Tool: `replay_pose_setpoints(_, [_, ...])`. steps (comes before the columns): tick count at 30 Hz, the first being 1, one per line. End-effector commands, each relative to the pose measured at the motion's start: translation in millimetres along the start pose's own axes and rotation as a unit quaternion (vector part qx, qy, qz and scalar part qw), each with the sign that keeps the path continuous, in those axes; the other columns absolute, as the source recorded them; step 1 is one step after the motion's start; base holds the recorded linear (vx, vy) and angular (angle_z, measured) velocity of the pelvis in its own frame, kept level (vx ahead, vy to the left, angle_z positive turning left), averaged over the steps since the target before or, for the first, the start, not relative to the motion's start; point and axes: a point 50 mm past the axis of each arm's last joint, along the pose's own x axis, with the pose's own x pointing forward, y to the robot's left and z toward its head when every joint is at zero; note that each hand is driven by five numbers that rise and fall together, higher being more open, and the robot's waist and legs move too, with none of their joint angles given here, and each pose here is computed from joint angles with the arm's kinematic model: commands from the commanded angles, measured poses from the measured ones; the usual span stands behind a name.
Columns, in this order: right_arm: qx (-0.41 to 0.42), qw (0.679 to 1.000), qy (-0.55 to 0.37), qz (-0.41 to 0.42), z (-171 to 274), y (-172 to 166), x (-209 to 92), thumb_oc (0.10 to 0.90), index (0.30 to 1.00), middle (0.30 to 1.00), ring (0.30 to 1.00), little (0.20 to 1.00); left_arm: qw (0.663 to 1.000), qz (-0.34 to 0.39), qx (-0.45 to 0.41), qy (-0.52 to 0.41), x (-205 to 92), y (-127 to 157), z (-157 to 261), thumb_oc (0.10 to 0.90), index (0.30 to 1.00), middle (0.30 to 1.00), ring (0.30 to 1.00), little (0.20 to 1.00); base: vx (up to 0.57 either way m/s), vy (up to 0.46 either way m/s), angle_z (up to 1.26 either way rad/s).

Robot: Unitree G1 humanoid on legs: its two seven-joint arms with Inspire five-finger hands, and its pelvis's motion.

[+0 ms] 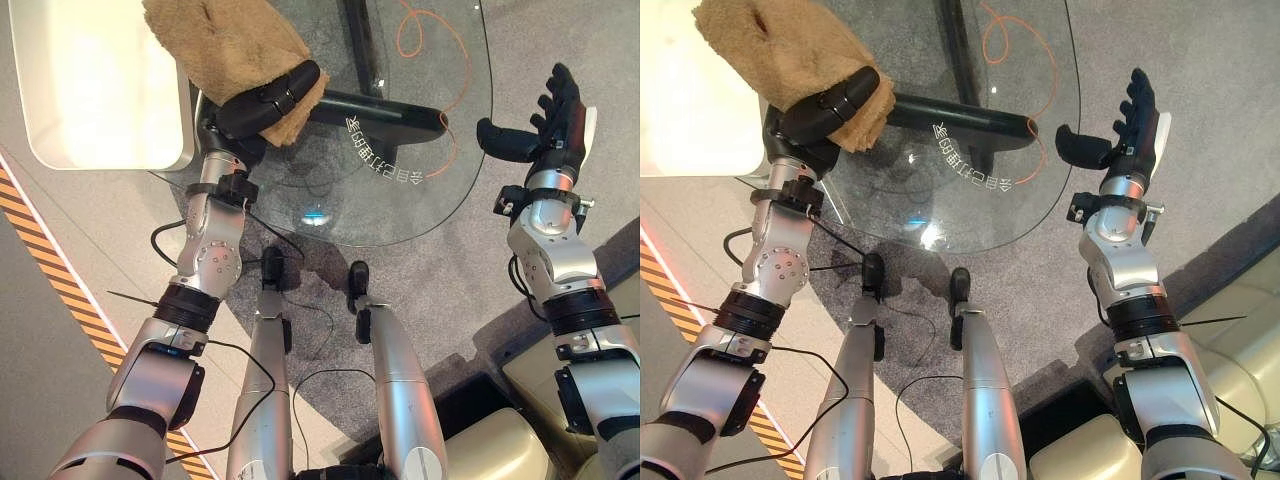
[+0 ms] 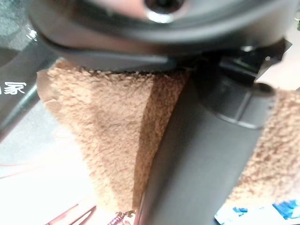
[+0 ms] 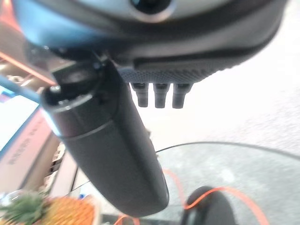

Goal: Wipe the table with a cloth and put it in the basket.

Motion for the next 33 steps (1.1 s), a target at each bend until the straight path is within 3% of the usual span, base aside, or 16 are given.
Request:
replay_pose_setpoints(1, [0.028, 0.992, -0.093, -0.076, 40.9, -45.9, 13.9, 0.800, 0.900, 0.900, 0.900, 0.900, 0.978, -0.131, -0.010, -0.164, 14.5, -42.8, 59.9, 0.100, 0.300, 0.300, 0.300, 0.200, 0.00, 0.000, 0.00])
replay_pose_setpoints(18, [-0.032, 0.994, 0.028, -0.099, -35.7, -68.5, 0.7, 0.800, 0.900, 0.900, 0.900, 0.900, 0.966, -0.140, -0.033, -0.214, 7.3, -39.7, 83.8, 0.100, 0.300, 0.300, 0.300, 0.200, 0.00, 0.001, 0.00])
replay_pose_setpoints(33, [-0.094, 0.982, 0.123, -0.106, -92.8, -84.8, -20.9, 0.800, 0.900, 0.900, 0.900, 0.900, 0.956, -0.041, 0.013, -0.292, -2.1, -16.1, 114.2, 0.100, 0.300, 0.300, 0.300, 0.200, 0.00, 0.008, -0.02])
